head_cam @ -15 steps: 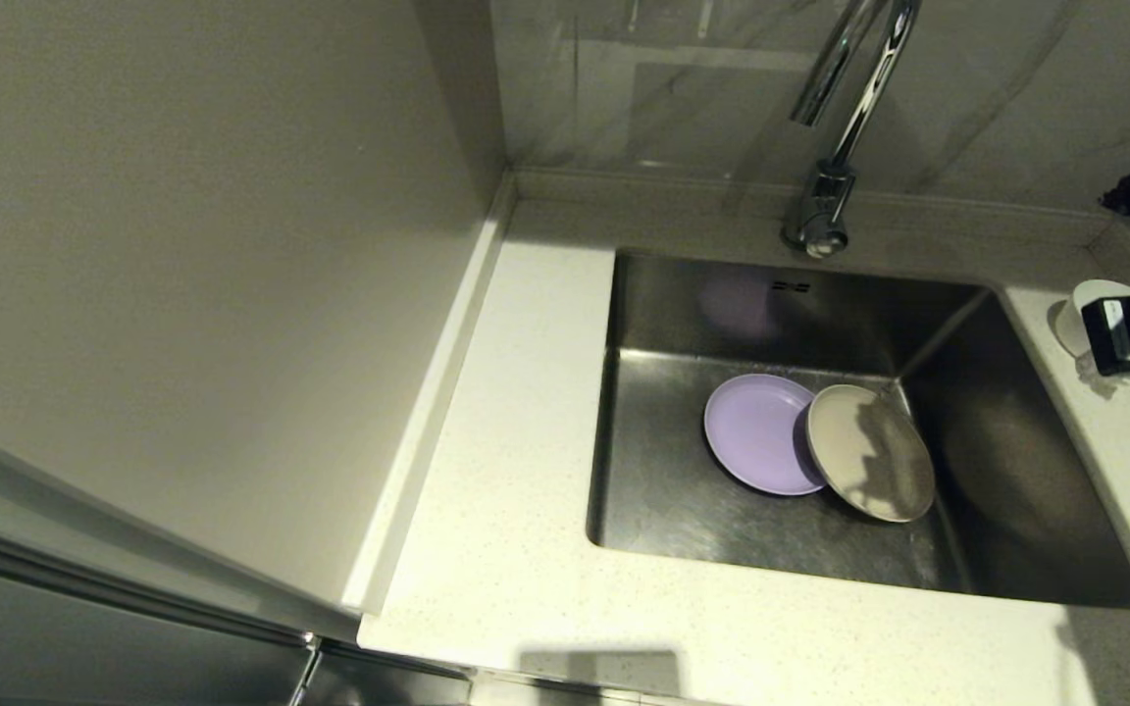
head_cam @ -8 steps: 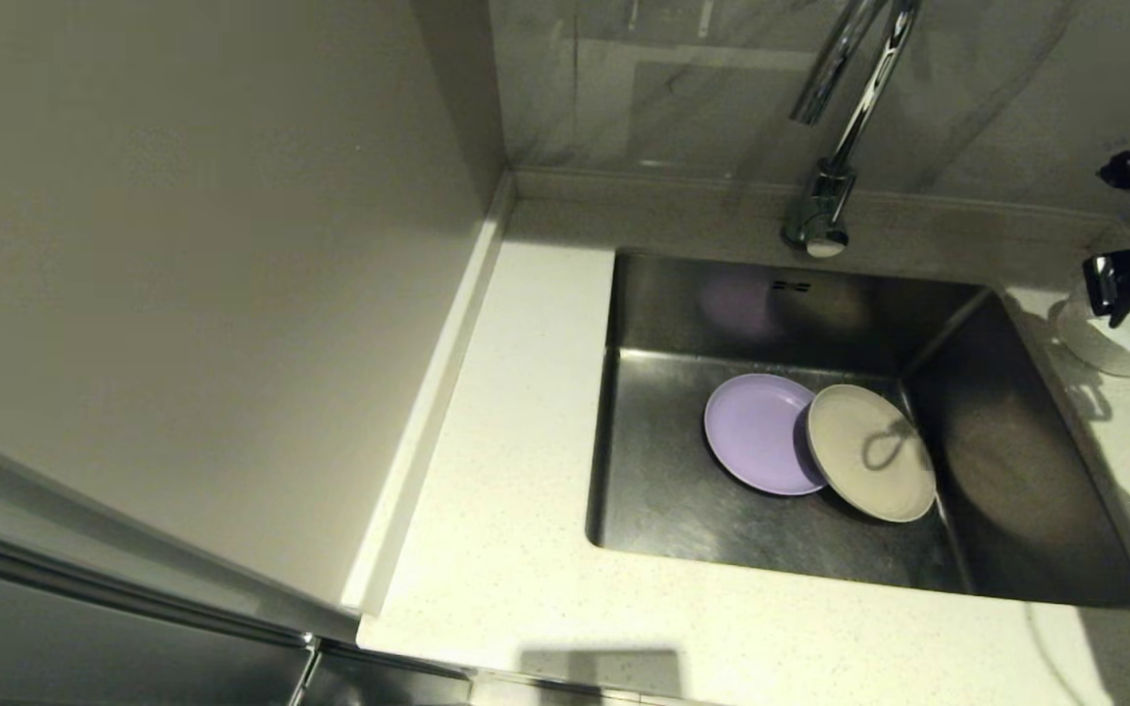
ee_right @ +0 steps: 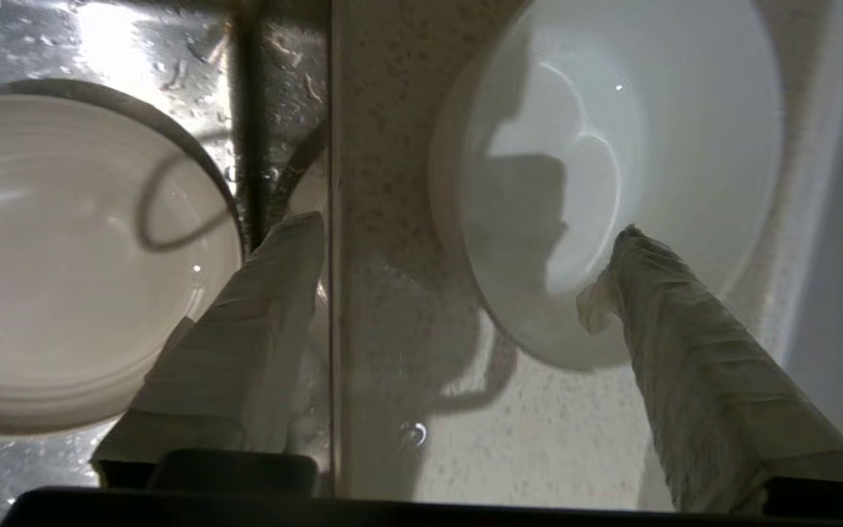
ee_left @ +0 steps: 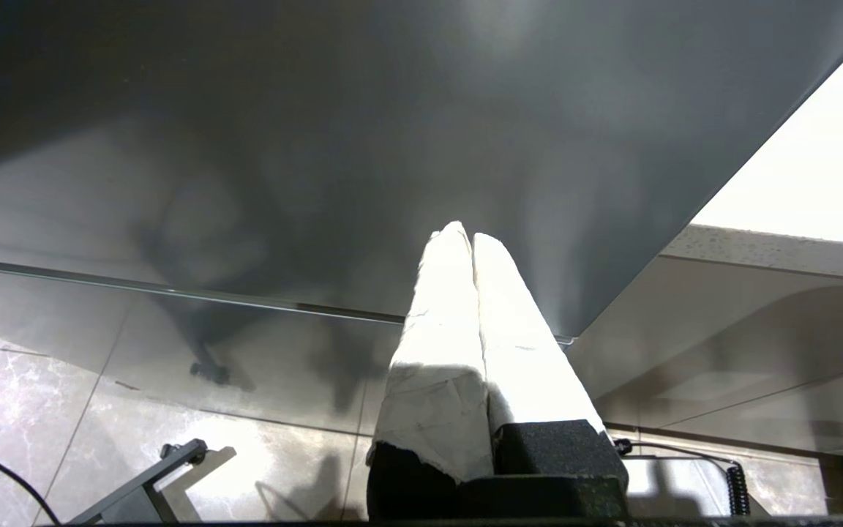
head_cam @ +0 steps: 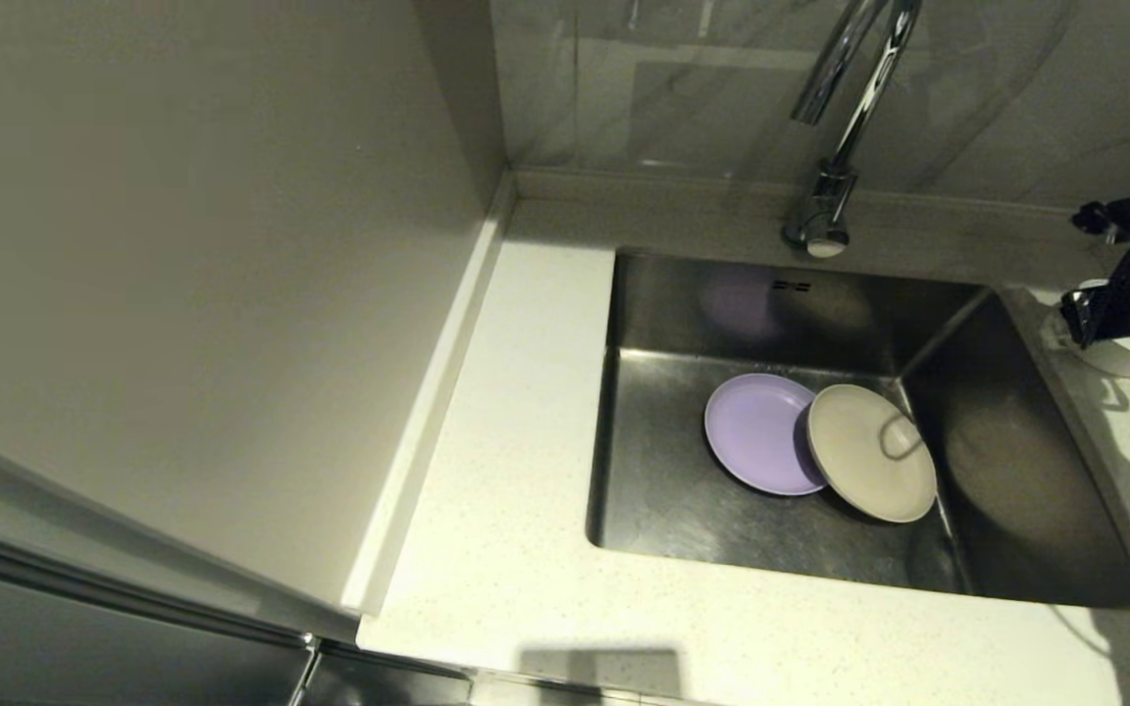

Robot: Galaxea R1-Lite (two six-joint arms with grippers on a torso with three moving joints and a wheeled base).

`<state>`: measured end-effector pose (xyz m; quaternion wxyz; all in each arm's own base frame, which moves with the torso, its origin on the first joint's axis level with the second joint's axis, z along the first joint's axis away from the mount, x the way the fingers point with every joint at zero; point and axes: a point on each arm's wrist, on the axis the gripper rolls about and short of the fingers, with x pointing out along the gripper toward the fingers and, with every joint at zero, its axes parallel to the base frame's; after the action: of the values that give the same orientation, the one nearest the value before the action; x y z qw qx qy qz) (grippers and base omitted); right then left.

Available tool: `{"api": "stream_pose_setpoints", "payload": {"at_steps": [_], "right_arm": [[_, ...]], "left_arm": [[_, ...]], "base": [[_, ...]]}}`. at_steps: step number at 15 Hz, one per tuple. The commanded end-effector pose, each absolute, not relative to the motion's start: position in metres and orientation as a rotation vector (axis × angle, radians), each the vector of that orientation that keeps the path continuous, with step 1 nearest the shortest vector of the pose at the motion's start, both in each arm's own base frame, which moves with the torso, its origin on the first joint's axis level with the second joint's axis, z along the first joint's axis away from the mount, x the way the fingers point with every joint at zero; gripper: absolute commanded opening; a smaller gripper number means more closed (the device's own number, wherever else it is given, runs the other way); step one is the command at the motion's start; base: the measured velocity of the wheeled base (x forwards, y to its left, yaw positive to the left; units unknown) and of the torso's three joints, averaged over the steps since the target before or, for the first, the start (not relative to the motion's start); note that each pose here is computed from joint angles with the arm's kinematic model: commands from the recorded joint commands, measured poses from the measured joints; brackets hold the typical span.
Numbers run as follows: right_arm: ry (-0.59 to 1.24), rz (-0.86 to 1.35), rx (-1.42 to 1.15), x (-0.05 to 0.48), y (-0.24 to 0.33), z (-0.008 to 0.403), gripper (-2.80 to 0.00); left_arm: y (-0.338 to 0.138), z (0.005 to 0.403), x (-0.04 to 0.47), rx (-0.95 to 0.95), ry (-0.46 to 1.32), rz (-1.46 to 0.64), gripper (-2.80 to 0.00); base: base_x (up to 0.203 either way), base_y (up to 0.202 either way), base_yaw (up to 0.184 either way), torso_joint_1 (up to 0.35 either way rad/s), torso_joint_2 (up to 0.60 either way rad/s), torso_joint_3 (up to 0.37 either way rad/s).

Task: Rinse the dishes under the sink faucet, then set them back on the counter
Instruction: Put a bowl into the sink

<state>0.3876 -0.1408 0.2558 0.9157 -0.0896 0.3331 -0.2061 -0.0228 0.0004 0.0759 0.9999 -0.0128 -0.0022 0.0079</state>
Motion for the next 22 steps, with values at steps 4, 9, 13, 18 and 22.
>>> {"api": "stream_pose_setpoints", "payload": {"at_steps": [4,9,13,18,22], "right_arm": [[0.679,-0.419,-0.205,0.406,-0.148,0.236,0.00],[0.661,-0.409,-0.212,0.409,-0.148,0.236,-2.80],[0.655,-0.407,-0.213,0.408,-0.148,0.238,-2.80],[0.548,-0.421,-0.227,0.410,-0.147,0.252,-2.80],[0.518,-0.329,-0.230,0.399,-0.127,0.266,-2.80]], "left_arm": [[0.000,0.076,-0.023,-0.026,-0.008,0.017,-2.80],[0.000,0.076,-0.023,-0.026,-0.008,0.017,-2.80],[0.000,0.076,-0.023,-0.026,-0.008,0.017,-2.80],[0.000,0.076,-0.023,-0.026,-0.008,0.017,-2.80],[0.000,0.076,-0.023,-0.026,-0.008,0.017,-2.80]], "base": [[0.000,0.000,0.000,0.000,0.00,0.000],[0.000,0.000,0.000,0.000,0.00,0.000],[0.000,0.000,0.000,0.000,0.00,0.000],[0.000,0.000,0.000,0.000,0.00,0.000],[0.000,0.000,0.000,0.000,0.00,0.000]]}}
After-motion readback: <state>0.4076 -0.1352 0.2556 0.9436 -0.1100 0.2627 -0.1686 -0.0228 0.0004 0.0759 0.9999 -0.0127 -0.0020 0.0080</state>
